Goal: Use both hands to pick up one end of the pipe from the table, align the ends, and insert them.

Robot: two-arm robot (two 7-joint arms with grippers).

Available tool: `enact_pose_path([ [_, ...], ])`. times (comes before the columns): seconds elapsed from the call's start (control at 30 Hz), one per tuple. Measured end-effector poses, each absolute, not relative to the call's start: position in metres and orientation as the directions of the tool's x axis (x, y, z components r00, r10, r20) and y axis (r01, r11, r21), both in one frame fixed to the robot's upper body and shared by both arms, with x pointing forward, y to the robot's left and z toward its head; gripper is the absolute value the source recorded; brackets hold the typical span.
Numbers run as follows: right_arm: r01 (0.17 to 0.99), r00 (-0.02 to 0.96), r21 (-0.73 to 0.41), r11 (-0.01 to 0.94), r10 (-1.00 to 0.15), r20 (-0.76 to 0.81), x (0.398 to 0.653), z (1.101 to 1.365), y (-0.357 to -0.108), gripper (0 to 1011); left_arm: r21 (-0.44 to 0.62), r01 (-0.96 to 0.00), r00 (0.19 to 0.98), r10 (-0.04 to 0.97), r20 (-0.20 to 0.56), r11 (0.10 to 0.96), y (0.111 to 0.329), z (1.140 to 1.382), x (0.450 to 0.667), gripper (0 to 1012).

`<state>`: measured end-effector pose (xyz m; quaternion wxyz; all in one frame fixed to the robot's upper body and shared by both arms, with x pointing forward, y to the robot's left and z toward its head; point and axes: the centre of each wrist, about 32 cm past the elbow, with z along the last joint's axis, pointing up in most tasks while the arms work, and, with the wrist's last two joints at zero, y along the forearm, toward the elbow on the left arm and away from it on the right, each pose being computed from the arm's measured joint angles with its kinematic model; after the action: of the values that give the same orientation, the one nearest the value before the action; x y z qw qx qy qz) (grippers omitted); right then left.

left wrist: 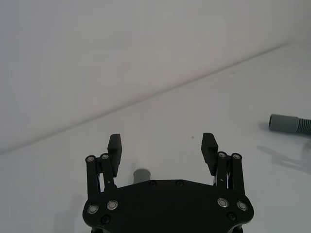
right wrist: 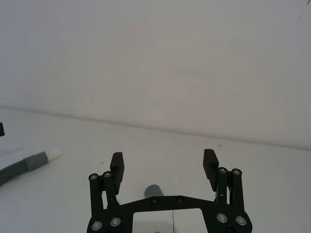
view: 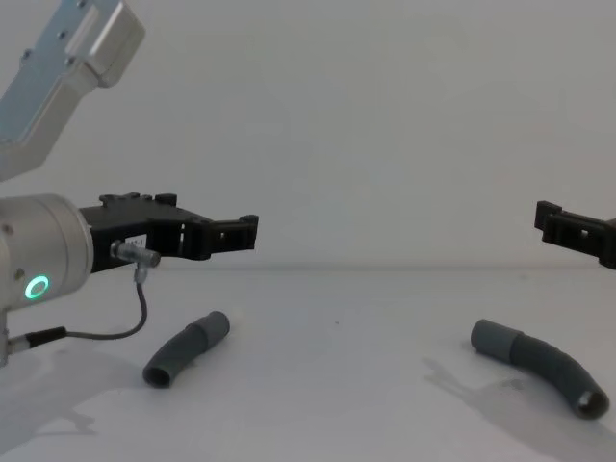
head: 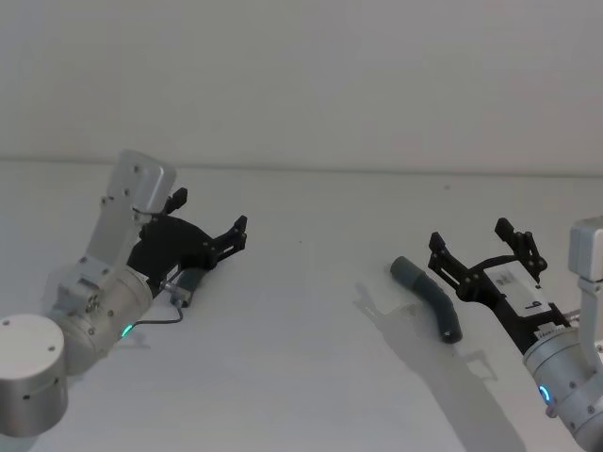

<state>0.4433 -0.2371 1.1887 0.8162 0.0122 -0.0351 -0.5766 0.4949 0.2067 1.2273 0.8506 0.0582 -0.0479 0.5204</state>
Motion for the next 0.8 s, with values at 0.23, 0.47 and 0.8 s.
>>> enact_pose_path([
  [0.23,0.940,0.333,0.060,0.335,-0.942,0.043,0.443,1.189,-0.237,1001,0.113,-0.891,0.450,0.888,0.096,0.439,0.211,1.237,0.496,1000],
  [0.47,0.940,0.333,0.060,0.335,-0.942,0.043,0.443,1.189,-0.237,1001,0.168,-0.888,0.444,0.894,0.066,0.429,0.215,1.241,0.496,1000],
  [0.8,0.940,0.333,0.060,0.335,-0.942,0.043,0.443,1.189,-0.237,1001,0.236,-0.876,0.441,0.897,0.035,0.421,0.218,1.239,0.500,1000],
])
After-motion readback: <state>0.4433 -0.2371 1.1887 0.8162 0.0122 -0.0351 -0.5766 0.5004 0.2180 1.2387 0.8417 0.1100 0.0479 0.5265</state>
